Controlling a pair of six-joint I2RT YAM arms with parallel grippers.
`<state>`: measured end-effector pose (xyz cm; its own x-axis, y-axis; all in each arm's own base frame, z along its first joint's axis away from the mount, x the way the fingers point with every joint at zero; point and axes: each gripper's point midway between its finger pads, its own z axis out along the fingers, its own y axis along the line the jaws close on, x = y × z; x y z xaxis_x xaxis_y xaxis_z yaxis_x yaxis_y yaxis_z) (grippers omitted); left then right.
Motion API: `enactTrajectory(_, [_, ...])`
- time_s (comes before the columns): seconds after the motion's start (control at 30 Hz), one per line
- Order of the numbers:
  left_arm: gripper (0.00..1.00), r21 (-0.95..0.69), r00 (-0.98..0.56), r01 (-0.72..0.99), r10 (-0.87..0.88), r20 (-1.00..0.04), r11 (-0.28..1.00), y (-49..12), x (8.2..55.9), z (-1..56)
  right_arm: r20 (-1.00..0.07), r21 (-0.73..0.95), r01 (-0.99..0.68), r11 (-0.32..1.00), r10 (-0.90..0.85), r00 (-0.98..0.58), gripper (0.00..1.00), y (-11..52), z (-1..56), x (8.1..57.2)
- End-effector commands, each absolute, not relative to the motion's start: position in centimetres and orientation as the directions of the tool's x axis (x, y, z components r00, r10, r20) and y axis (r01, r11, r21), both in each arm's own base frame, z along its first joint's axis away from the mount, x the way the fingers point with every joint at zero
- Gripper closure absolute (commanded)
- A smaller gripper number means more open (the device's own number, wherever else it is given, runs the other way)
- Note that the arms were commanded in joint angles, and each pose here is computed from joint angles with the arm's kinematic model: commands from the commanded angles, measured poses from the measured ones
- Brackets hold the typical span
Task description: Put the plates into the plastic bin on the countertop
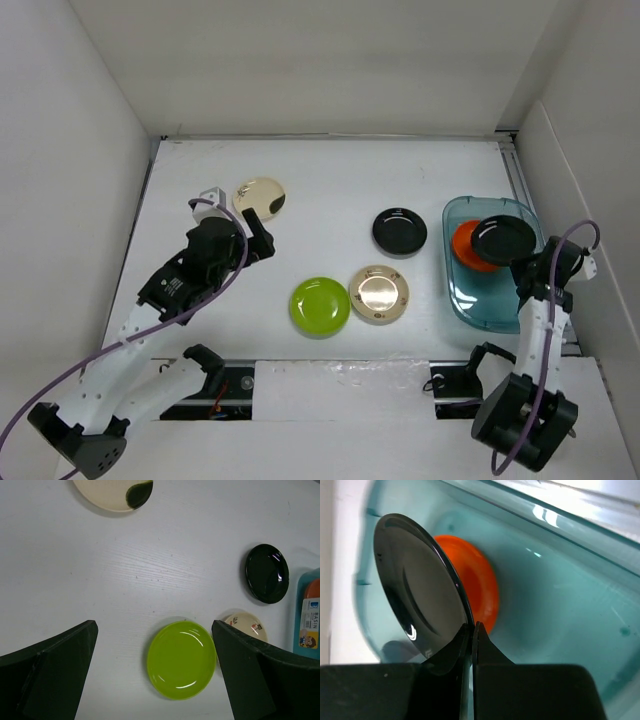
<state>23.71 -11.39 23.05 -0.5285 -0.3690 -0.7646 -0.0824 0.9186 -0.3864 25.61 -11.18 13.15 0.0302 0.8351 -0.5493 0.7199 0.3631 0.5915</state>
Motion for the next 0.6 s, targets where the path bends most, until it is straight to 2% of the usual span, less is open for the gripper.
enactTrajectory(0.0, [0.00, -0.414, -0.484, -0.056, -0.388, -0.784, 0.908, -11.3, 23.8, 24.5, -0.508, 0.651, 0.675, 0.346, 0.860, 0.050, 1.00, -11.6, 12.6, 27.4])
enactTrajectory(0.23, [0.00, -0.420, -0.478, -0.053, -0.392, -0.786, 0.906, -11.2, 23.7, 24.7, -0.477, 0.697, 0.610, 0.377, 0.879, 0.002, 1.00, -10.6, 13.0, 28.9])
enactTrajectory(0.33, [0.00, -0.425, -0.472, -0.050, -0.396, -0.788, 0.904, -11.1, 23.5, 24.9, -0.504, 0.702, 0.597, 0.387, 0.863, 0.033, 0.92, -11.1, 14.4, 29.1])
enactTrajectory(0.37, [0.00, -0.425, -0.472, -0.050, -0.396, -0.788, 0.904, -11.1, 23.5, 24.9, -0.509, 0.706, 0.590, 0.392, 0.860, 0.038, 0.79, -11.2, 14.9, 29.2])
enactTrajectory(0.4, [0.00, -0.425, -0.472, -0.050, -0.396, -0.788, 0.904, -11.1, 23.5, 24.9, -0.509, 0.706, 0.590, 0.392, 0.860, 0.038, 0.31, -11.2, 14.9, 29.2])
enactTrajectory(0.43, [0.00, -0.425, -0.472, -0.050, -0.396, -0.788, 0.904, -11.1, 23.5, 24.9, -0.505, 0.703, 0.596, 0.388, 0.863, 0.034, 0.20, -11.1, 15.0, 29.1])
enactTrajectory(0.5, [0.00, -0.429, -0.466, -0.046, -0.400, -0.789, 0.902, -11.0, 23.4, 25.1, -0.503, 0.701, 0.599, 0.386, 0.864, 0.032, 0.14, -11.1, 15.5, 29.1])
enactTrajectory(0.57, [0.00, -0.429, -0.466, -0.046, -0.400, -0.789, 0.902, -11.0, 23.4, 25.1, -0.494, 0.695, 0.611, 0.379, 0.869, 0.023, 0.13, -11.0, 15.4, 28.9])
